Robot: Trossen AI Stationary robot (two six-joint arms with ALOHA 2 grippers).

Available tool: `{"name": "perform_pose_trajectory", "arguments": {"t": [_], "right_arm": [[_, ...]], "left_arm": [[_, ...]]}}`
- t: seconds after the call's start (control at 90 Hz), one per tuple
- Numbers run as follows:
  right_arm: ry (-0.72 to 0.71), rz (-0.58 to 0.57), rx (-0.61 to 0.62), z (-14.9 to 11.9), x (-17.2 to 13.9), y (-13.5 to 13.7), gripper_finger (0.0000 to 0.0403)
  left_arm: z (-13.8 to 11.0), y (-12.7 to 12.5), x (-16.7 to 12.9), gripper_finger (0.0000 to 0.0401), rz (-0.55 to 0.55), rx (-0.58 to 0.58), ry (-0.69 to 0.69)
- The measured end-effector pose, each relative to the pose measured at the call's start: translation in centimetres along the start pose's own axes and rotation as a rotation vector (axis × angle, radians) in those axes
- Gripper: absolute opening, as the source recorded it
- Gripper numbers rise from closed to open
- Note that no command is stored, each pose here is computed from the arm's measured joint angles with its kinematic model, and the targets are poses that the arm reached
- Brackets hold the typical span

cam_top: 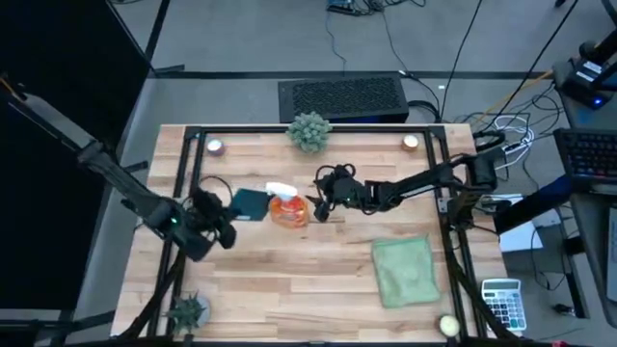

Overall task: Apply microfiber cloth
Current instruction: Spray the back of the cellphone with a spray bottle

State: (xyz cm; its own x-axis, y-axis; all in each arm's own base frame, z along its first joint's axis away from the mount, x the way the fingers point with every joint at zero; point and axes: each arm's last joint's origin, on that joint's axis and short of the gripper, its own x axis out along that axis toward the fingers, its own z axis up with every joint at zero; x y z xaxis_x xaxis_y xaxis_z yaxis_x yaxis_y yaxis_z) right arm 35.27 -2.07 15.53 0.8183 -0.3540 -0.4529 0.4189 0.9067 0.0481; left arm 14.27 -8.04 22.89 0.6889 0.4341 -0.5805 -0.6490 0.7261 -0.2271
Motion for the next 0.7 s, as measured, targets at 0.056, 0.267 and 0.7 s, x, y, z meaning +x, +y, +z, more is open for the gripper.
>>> {"name": "perform_pose_trajectory", "arguments": {"t": [0.056,0.267,0.7], "right_arm": [[0.005,0.016,-0.011,-0.2,-0.2,0.7,0.0251],[0.033,0.078,-0.001,-1.0,-1.5,3.4,0.0251],[0.089,0.166,0.077,-3.5,-4.8,8.9,0.0251]], "left_arm": [[-0.2,-0.6,0.5,0.0005,0.004,-0.011,-0.002],[-0.9,-2.0,2.2,0.0006,0.022,-0.032,-0.004],[-1.9,-4.7,4.2,0.0006,-0.044,-0.108,-0.030]]}}
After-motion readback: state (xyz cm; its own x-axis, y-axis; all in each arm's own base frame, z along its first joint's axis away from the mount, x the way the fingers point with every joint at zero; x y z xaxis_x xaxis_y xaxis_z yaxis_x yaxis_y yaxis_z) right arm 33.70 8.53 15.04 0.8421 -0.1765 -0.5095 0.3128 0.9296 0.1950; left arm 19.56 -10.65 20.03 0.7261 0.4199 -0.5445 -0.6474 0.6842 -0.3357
